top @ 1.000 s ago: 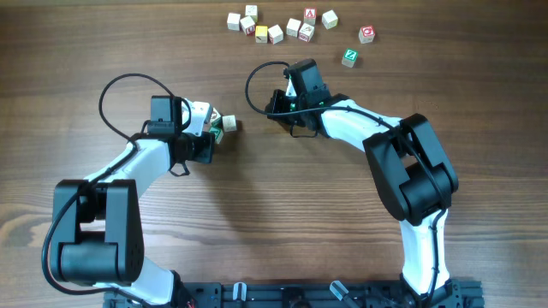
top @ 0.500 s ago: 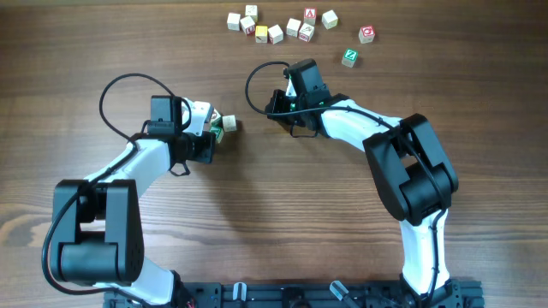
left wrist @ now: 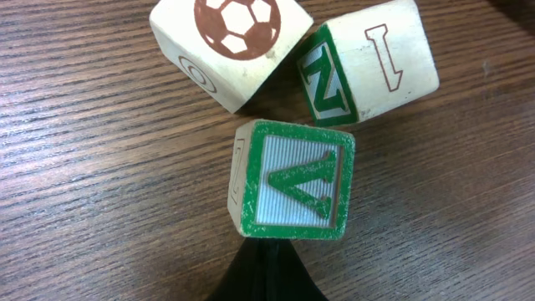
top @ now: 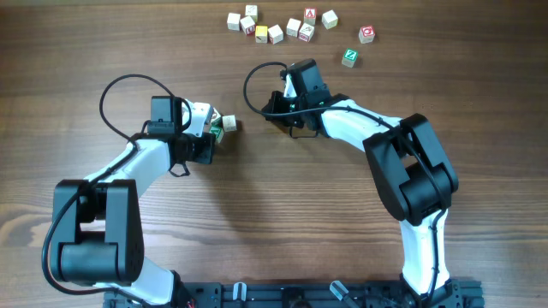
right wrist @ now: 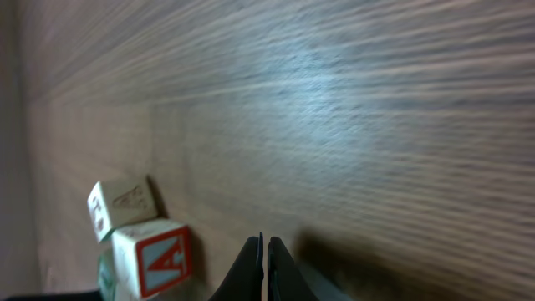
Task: Form a circle
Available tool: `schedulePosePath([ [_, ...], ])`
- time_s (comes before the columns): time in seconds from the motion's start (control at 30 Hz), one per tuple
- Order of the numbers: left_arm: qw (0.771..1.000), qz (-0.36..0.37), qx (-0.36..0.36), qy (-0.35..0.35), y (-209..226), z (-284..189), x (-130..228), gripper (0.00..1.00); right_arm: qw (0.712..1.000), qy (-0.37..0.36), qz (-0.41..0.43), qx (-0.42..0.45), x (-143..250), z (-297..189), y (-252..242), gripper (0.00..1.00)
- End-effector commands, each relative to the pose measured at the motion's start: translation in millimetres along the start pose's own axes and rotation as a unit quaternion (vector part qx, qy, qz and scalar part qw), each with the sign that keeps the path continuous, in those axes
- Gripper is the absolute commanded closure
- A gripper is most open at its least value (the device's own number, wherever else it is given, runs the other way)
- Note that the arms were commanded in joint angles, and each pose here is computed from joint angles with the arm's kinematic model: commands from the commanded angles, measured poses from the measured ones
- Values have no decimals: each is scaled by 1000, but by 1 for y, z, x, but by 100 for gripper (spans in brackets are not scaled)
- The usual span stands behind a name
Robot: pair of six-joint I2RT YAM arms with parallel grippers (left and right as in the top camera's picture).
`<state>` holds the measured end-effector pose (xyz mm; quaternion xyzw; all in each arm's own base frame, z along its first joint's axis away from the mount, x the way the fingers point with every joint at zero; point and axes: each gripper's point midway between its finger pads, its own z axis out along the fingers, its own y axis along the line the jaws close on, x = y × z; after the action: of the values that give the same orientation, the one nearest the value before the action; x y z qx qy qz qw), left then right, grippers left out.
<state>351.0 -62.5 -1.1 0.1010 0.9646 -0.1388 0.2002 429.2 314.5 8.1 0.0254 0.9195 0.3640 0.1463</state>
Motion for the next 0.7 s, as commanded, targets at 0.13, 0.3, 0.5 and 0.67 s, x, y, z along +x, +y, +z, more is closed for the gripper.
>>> schedulePosePath([
  [0.13,1000,9,-1,10,0,5,7,96,998,43,-20,-35,23,8,17,95],
  [0.3,1000,9,-1,10,0,5,7,96,997,42,-48,-46,34,17,36,95],
  [0.5,1000,9,-1,10,0,5,7,96,997,36,-52,-42,35,21,37,95],
  [0.67,1000,9,-1,10,0,5,7,96,998,19,-58,-29,32,24,36,95],
])
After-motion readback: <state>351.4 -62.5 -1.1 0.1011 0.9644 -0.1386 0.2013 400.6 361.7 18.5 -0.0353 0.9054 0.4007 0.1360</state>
